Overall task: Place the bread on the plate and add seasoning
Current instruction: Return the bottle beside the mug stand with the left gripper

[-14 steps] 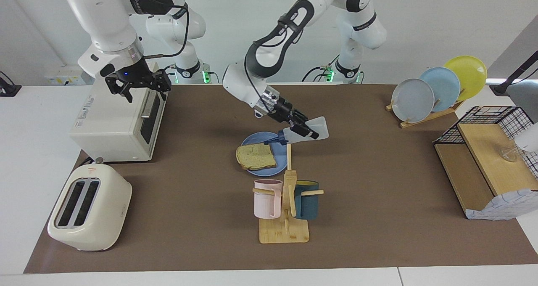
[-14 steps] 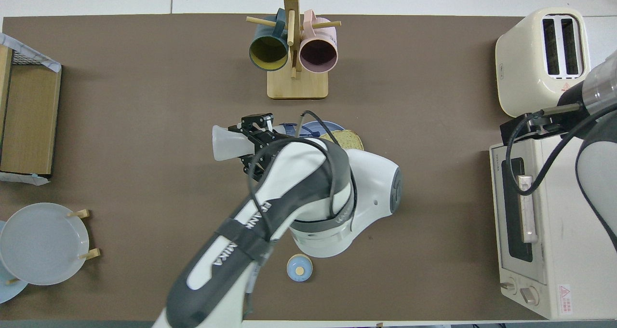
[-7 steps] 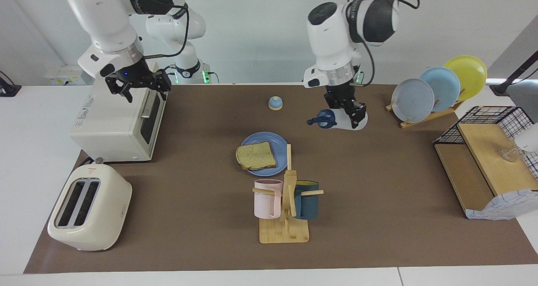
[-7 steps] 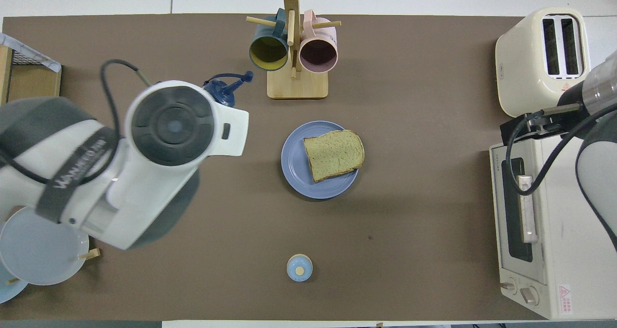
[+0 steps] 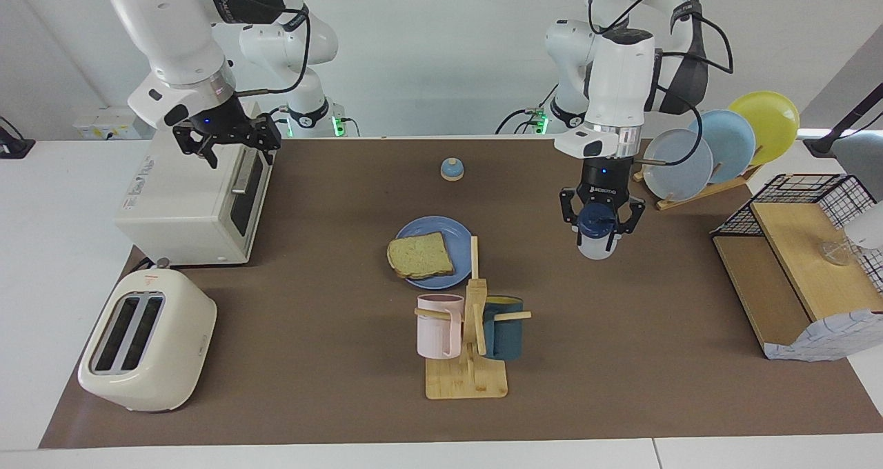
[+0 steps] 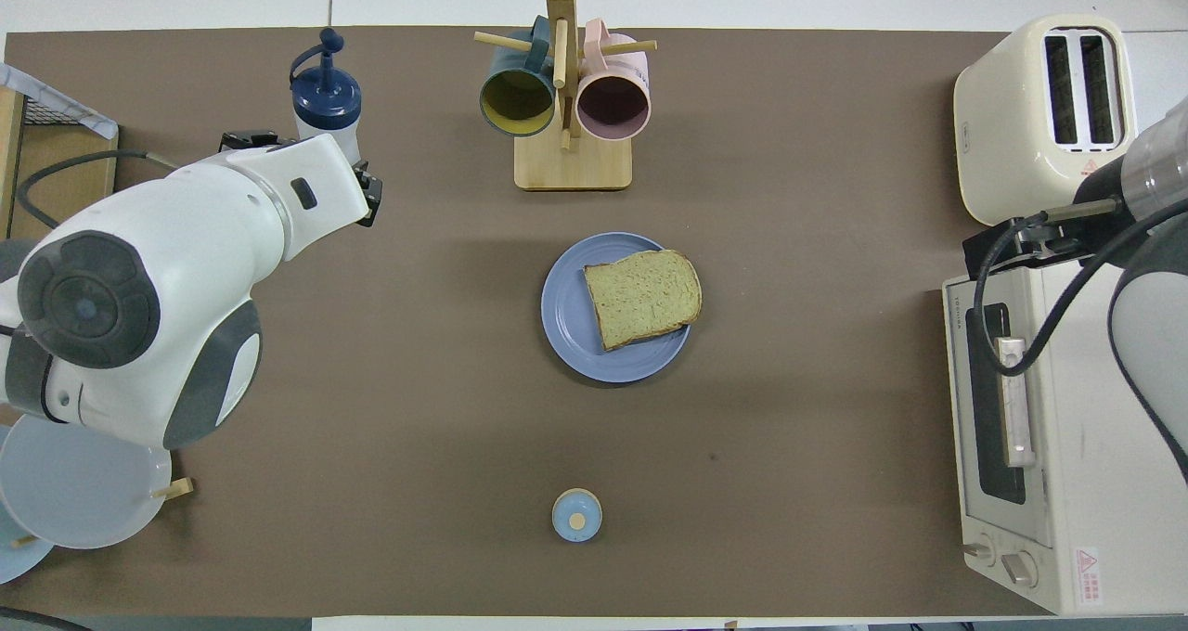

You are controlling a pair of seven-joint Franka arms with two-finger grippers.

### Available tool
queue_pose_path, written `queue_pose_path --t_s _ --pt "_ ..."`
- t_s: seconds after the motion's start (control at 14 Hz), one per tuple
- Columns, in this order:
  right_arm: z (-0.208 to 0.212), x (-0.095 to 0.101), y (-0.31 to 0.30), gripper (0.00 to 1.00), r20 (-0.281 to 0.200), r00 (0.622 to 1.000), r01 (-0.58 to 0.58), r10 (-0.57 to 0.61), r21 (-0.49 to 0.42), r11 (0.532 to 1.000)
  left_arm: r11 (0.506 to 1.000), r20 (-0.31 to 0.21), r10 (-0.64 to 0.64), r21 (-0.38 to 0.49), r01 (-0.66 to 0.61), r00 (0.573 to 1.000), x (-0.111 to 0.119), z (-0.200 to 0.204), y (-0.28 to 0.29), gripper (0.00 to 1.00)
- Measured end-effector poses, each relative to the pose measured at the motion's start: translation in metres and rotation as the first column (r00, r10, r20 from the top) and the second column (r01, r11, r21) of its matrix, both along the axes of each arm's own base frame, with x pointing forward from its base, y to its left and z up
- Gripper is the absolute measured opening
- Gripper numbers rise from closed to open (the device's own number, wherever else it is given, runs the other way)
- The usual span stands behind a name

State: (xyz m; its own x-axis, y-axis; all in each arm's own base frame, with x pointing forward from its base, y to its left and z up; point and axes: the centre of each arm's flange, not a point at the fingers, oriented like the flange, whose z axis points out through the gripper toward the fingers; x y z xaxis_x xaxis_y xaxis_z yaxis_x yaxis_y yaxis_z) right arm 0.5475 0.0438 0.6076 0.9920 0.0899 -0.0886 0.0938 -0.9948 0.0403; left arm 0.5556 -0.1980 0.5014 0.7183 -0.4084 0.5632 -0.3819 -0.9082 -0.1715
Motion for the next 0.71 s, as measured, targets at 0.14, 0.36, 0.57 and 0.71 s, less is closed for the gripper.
queue_pose_path --t_s 0.14,0.36,0.57,0.71 --pt "0.0 0.0 0.0 1.0 0.0 1.0 0.0 0.0 0.0 1.0 0.988 0.082 0.085 -0.134 -0.073 0.993 0.002 -0.016 0.008 0.49" --pt "0.0 0.0 0.0 1.0 0.0 1.0 0.0 0.0 0.0 1.0 0.962 0.147 0.14 -0.254 -0.1 0.979 0.015 -0.062 0.01 0.49" --pt "0.0 0.0 0.0 1.0 0.0 1.0 0.0 0.0 0.0 1.0 0.953 0.172 0.146 -0.289 -0.091 0.974 0.025 -0.103 0.011 0.49" --pt "0.0 0.0 0.0 1.0 0.0 1.0 -0.001 0.001 0.0 1.0 0.947 0.206 0.145 -0.313 -0.075 0.968 0.029 -0.125 0.016 0.49"
